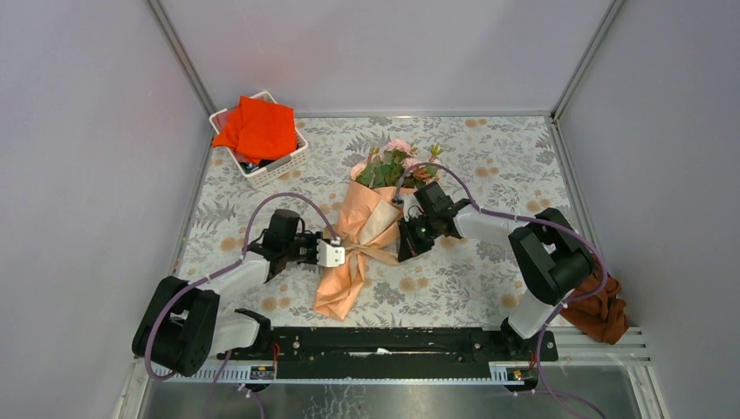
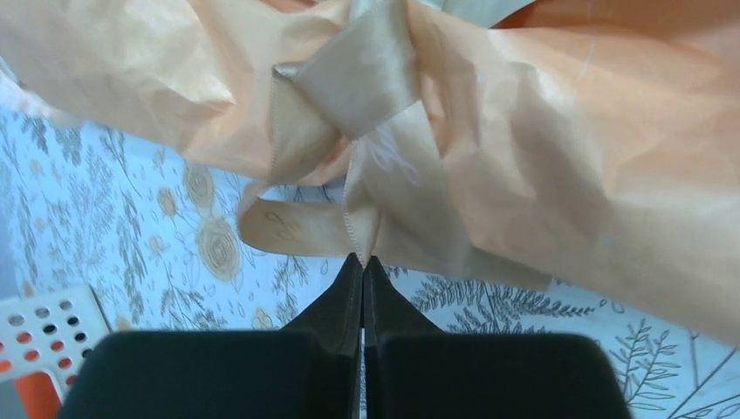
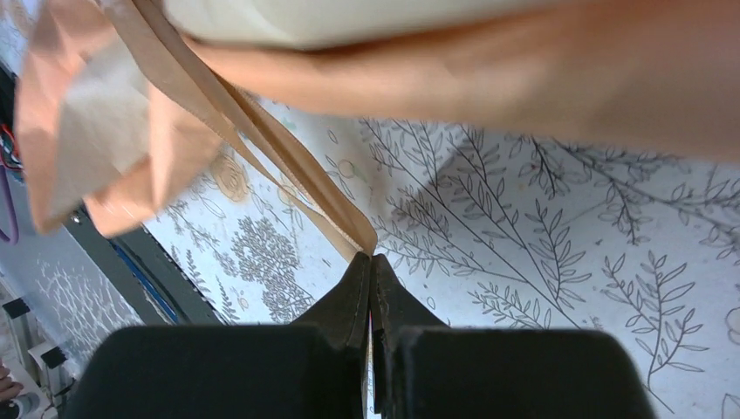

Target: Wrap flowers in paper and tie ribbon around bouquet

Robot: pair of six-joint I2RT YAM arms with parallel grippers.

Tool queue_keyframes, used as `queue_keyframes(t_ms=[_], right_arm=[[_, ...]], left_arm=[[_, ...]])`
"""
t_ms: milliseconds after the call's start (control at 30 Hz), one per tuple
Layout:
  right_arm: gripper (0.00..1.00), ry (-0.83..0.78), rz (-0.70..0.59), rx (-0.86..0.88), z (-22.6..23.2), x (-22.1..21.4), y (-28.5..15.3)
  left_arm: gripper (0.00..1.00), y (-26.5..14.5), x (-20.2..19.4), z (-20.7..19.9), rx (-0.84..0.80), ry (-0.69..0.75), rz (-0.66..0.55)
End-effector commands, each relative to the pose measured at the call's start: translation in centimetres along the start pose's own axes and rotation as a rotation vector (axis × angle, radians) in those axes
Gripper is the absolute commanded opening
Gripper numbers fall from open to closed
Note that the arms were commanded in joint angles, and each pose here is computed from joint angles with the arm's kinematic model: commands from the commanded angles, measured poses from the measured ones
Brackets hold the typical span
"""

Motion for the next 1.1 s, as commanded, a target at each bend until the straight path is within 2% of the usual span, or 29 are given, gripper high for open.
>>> queue_keyframes(t_ms=[0,200,300,367,433,567,633,700,800,867,1000,1067], right_arm=[[0.0,0.038,0.011,-0.029,-1.2,-1.0,0.3],[0.0,0.053,0.028,-0.028,-1.7,-1.4,0.7],[0.0,0.032,0.015,0.015,-0.7,-0.3,0.4],[0.06,0.011,0.003,0.035,-0.1,0.4,0.1],[0.15,-0.007,-0.008,0.039,0.3,0.8,-0.4],[0.29,-0.037,-0.017,0.045,1.0,1.2,-1.3],[0.31,-0.049,-0.028,0.049,1.4,1.7,-1.8],[0.32,-0.062,-0.052,0.057,1.9,2.4,-2.2],[0.34,-0.068,-0.098,0.093,2.9,3.7,-2.5],[0.34,-0.058,-0.116,0.125,3.5,4.4,-2.3],[0.37,-0.045,-0.113,0.134,3.6,4.9,-1.9],[0.37,-0.042,-0.115,0.134,3.6,4.8,-1.9]], left_arm=[[0.0,0.0,-2.7,-1.0,0.026,0.085,0.088],[0.0,0.2,-2.6,-1.3,0.017,0.128,0.07],[0.0,0.0,-1.1,0.3,0.061,0.082,-0.009],[0.0,-0.3,-0.5,1.6,0.09,0.045,-0.032],[0.35,-0.8,-0.7,2.3,0.105,0.067,-0.009],[0.65,-2.8,-2.7,1.5,0.032,0.104,0.032],[0.7,-3.4,-1.8,1.4,-0.014,0.118,-0.013],[0.7,-3.9,-0.1,1.7,-0.016,0.125,-0.099],[0.65,-3.5,2.2,2.0,-0.021,0.094,-0.177],[0.61,-2.6,2.5,2.1,-0.028,0.056,-0.155],[0.44,-1.0,1.8,3.0,0.028,0.01,-0.085],[0.43,-0.5,1.6,3.2,0.044,-0.005,-0.064]])
Point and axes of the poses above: each gripper's point midway between its finger pads, its own y axis out along the fingers, its own z axis along the line the jaws close on, x = y × z, the point moved 5 cm from there along -y, back along the fingers, and after that the axes turned 11 degrees about y, right-handed, at the moved point
